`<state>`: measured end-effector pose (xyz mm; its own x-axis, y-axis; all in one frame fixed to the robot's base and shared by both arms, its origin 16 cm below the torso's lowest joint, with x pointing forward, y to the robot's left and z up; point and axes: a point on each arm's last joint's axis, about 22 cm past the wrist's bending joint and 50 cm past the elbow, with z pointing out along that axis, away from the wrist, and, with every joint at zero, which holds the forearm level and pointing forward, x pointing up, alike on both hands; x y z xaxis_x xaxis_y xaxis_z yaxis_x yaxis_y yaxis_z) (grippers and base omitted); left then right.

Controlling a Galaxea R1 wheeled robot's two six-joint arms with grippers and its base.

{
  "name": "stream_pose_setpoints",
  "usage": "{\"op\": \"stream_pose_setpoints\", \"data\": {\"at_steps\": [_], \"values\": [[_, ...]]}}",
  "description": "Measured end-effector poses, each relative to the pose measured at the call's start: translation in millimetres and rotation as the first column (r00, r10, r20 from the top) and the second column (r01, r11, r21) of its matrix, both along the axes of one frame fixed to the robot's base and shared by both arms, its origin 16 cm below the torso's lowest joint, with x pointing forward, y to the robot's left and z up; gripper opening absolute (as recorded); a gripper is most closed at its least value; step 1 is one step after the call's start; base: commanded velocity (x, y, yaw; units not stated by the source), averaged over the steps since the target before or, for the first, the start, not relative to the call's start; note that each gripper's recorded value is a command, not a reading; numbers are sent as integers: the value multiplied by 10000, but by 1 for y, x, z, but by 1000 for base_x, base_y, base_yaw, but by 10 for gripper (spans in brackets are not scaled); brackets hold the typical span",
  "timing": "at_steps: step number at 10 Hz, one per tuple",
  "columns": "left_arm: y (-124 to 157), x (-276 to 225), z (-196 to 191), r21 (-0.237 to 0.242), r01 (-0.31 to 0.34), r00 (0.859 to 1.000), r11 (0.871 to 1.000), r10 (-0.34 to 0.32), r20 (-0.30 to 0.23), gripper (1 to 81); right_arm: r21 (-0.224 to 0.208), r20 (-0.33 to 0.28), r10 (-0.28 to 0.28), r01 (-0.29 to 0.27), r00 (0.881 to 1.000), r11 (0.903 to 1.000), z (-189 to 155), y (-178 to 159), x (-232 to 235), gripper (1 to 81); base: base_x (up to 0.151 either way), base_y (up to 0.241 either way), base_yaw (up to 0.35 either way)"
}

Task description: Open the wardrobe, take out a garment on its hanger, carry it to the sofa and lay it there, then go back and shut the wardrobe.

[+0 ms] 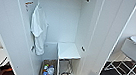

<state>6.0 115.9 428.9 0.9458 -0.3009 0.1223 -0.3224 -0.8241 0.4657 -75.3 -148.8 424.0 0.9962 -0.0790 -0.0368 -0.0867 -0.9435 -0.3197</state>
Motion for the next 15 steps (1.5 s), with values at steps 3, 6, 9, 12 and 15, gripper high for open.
{"op": "stream_pose_setpoints", "data": {"at_steps": [3, 6, 9, 12, 15], "values": [[-3, 21, -1, -43, -34, 9998, 10000, 35, 220, 811, -18, 273, -18, 19, 9996, 10000, -1, -1, 21, 811, 134, 0, 0], [1, 12, -1, 3, -33, 9999, 10000, 33, 101, 811, -2, 154, -14, 14, 9999, 10000, -1, 0, 13, 811, 126, 0, 0], [0, 14, -1, 0, -38, 9999, 10000, 38, 116, 811, -11, 174, -19, 19, 9998, 10000, -1, 0, 16, 811, 66, 0, 0], [0, 14, -1, 0, -43, 9999, 10000, 43, 105, 811, -20, 229, -24, 24, 9997, 10000, -1, -1, 20, 811, 0, 0, 0], [21, 10, -4, 287, -288, 9996, 9992, 290, -63, 811, -15, 231, -15, 15, 9997, 10000, -1, -1, 21, 811, 0, 0, 0]]}}
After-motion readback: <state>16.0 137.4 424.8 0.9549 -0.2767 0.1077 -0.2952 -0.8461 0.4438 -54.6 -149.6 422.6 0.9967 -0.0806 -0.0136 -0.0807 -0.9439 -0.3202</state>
